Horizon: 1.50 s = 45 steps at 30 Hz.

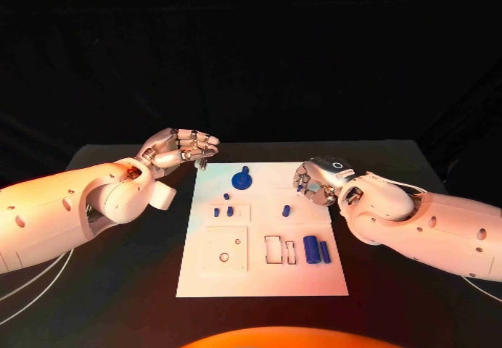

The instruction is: Assemble the parts on the task board

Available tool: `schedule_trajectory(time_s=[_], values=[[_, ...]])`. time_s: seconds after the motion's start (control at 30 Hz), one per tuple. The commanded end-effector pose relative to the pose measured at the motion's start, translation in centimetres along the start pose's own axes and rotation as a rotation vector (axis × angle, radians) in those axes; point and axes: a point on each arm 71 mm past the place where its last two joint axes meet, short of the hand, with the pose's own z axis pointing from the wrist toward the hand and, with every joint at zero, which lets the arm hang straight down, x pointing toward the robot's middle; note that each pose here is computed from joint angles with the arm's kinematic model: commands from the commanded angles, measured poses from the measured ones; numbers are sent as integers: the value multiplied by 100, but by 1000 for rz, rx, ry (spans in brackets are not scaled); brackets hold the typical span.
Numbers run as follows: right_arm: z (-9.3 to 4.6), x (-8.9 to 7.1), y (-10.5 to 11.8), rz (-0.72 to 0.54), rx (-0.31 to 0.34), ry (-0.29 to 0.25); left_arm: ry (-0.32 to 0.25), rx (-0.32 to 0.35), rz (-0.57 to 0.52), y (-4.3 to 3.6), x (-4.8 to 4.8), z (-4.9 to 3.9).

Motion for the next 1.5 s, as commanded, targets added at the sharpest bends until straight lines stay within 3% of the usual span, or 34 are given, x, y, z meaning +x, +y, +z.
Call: schedule_trajectory(time_s=[0.03, 0.47, 0.83, 1.5], values=[[-60, -67, 83, 47, -34, -48, 12, 4, -8, -15, 32, 7], [-176, -52, 731, 167, -205, -28, 15, 7, -13, -11, 64, 35], [-132, 222, 1264, 175, -334, 94, -23, 25, -36, -24, 101, 70], [-43, 485, 1401, 146, -329, 150, -13, 22, -48, -24, 159, 97]])
